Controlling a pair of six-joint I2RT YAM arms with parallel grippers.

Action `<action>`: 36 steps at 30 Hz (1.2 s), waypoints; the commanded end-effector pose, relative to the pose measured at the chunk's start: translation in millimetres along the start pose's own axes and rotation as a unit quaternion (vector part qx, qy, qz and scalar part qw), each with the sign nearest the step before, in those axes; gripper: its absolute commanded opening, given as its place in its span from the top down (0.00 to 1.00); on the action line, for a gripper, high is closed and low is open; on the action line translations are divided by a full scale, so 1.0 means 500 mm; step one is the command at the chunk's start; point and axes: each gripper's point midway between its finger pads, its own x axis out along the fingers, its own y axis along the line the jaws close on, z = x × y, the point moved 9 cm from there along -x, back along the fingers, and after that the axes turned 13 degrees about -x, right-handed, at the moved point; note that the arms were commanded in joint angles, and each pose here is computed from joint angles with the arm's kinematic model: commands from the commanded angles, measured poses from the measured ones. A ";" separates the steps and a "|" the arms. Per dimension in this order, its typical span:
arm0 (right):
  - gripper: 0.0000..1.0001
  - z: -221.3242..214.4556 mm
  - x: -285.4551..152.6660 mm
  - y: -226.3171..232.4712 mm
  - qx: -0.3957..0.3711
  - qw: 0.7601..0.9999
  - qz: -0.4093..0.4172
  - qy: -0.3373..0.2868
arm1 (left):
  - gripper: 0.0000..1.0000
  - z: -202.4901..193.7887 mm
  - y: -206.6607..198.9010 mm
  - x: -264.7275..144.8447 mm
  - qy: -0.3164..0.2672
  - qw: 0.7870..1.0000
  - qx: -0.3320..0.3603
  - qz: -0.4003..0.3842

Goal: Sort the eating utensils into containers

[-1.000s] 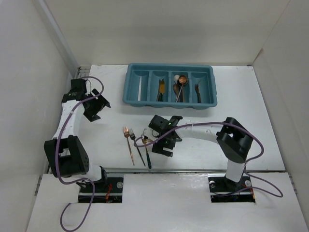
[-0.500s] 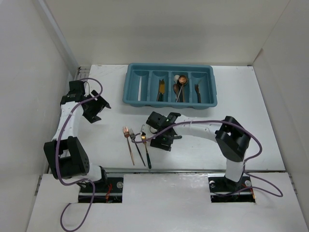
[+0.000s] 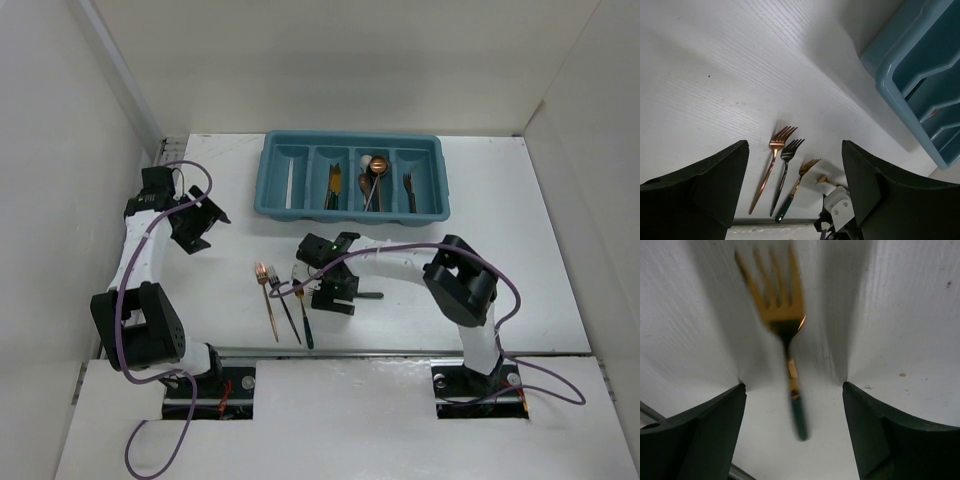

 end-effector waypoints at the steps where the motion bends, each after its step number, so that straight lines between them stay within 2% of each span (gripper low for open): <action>1: 0.17 -0.030 0.018 0.000 0.023 0.999 -0.005 0.048 | 0.28 0.001 0.005 -0.006 0.001 1.000 -0.011 -0.010; 4: 0.22 -0.035 0.050 -0.006 0.041 0.997 0.012 0.063 | 0.28 -0.004 0.009 -0.002 0.010 1.000 -0.017 -0.009; 5: 0.29 -0.032 0.054 -0.008 0.041 0.997 0.012 0.064 | 0.28 -0.009 0.011 -0.004 0.015 1.000 -0.017 -0.014; 6: 0.43 -0.033 0.067 -0.004 0.050 0.996 0.017 0.072 | 0.28 -0.009 0.011 -0.004 0.015 1.000 -0.017 -0.014; 8: 0.50 -0.028 0.064 -0.006 0.055 0.996 0.018 0.065 | 0.28 -0.013 0.016 -0.005 0.016 1.000 -0.018 -0.013; 16: 0.44 -0.056 0.023 0.031 0.117 0.991 0.022 0.062 | 0.28 -0.031 0.040 0.008 0.033 0.999 -0.024 0.000; 18: 0.43 -0.068 0.020 0.050 0.153 0.985 0.031 0.072 | 0.28 -0.032 0.038 0.007 0.037 0.999 -0.025 -0.003; 20: 0.41 -0.098 0.023 0.084 0.190 0.974 0.052 0.108 | 0.28 -0.028 0.032 0.003 0.033 0.999 -0.023 -0.008; 21: 0.40 -0.096 0.015 0.085 0.204 0.973 0.047 0.101 | 0.28 -0.028 0.032 0.003 0.033 0.999 -0.023 -0.008; 25: 0.40 -0.124 0.016 0.132 0.254 0.956 0.087 0.121 | 0.28 -0.030 0.031 0.006 0.043 0.999 -0.024 -0.011; 30: 0.43 -0.125 0.045 0.146 0.279 0.951 0.089 0.097 | 0.28 -0.030 0.028 0.010 0.052 0.998 -0.029 -0.017; 33: 0.54 -0.110 0.061 0.129 0.283 0.953 0.067 0.087 | 0.28 -0.031 0.027 0.010 0.052 0.998 -0.034 -0.017; 34: 0.64 -0.109 0.073 0.129 0.283 0.952 0.069 0.091 | 0.28 -0.031 0.027 0.010 0.052 0.998 -0.034 -0.017; 36: 0.80 -0.092 0.081 0.123 0.285 0.954 0.072 0.059 | 0.28 -0.029 0.021 0.002 0.046 0.998 -0.031 -0.024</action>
